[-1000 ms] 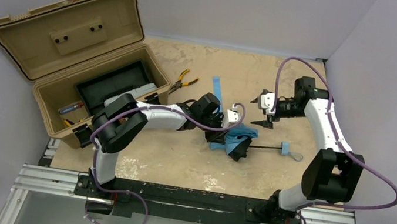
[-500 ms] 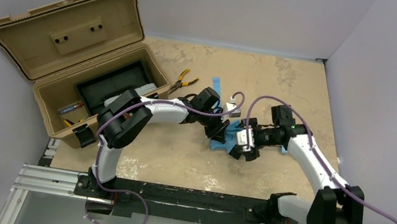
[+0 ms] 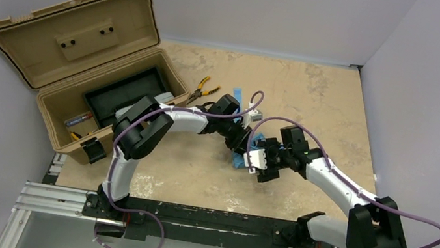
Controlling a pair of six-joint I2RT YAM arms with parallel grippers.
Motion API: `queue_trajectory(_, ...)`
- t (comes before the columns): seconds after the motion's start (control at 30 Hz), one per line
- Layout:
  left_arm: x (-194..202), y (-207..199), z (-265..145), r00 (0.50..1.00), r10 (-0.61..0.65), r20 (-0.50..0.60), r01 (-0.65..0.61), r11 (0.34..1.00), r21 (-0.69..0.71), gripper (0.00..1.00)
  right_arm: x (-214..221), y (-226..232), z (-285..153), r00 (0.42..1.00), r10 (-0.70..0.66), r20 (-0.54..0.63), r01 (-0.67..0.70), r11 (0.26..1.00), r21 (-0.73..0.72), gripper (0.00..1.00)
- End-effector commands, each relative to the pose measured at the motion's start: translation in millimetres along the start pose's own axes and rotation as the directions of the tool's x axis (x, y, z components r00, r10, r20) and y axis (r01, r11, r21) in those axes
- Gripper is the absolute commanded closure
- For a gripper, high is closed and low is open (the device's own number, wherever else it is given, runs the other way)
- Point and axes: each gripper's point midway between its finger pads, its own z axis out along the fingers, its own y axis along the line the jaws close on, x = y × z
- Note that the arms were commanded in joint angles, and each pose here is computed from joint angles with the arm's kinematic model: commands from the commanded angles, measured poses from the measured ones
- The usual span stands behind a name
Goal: Put away the umbrella
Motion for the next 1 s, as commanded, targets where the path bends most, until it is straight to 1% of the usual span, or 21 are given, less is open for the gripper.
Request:
queue_trajectory(0.0,76,21,8,0.940,-0.292,-0.174,0.279,0.956,-0.094,1.00,16,-2,5,0.994,-0.021,-0.106,0.024,0.999,0.023,0.19)
queue_trajectory(0.17,69,22,13,0.917,-0.374,-0.140,0.365,0.927,-0.085,1.00,22,8,24,0.987,-0.061,-0.148,0.056,0.998,-0.035,0.35)
queue_trajectory(0.23,63,22,15,0.905,-0.408,-0.116,0.402,0.913,-0.072,1.00,25,14,33,0.982,-0.077,-0.174,0.067,0.996,-0.063,0.46)
queue_trajectory(0.3,54,24,13,0.891,-0.446,-0.085,0.443,0.895,-0.059,1.00,29,21,39,0.977,-0.082,-0.197,0.064,0.993,-0.096,0.55)
queue_trajectory(0.4,34,26,10,0.870,-0.493,-0.028,0.492,0.870,-0.020,1.00,30,23,43,0.975,-0.075,-0.209,0.050,0.991,-0.121,0.74)
queue_trajectory(0.43,26,27,9,0.863,-0.505,-0.005,0.505,0.863,-0.003,0.99,29,24,43,0.974,-0.076,-0.212,0.048,0.990,-0.133,0.80)
queue_trajectory(0.47,21,28,6,0.851,-0.524,0.013,0.524,0.851,0.002,0.93,29,27,44,0.974,-0.078,-0.214,0.046,0.987,-0.151,0.85)
queue_trajectory(0.53,3,26,1,0.846,-0.530,0.060,0.529,0.848,0.044,0.84,30,33,46,0.974,-0.060,-0.218,0.018,0.981,-0.191,0.93)
queue_trajectory(0.63,-25,16,-10,0.856,-0.502,0.124,0.496,0.865,0.078,0.67,30,36,49,0.974,-0.023,-0.225,-0.030,0.974,-0.227,0.97)
queue_trajectory(0.73,-52,2,-26,0.877,-0.446,0.181,0.438,0.895,0.082,0.57,33,41,50,0.969,0.018,-0.246,-0.085,0.961,-0.265,0.99)
queue_trajectory(0.83,-72,-11,-46,0.895,-0.382,0.229,0.381,0.923,0.051,0.51,39,51,47,0.963,0.028,-0.269,-0.116,0.942,-0.316,0.99)
queue_trajectory(0.97,-79,-16,-68,0.909,-0.326,0.260,0.348,0.936,-0.042,0.50,44,57,42,0.958,0.029,-0.286,-0.136,0.922,-0.362,1.00)
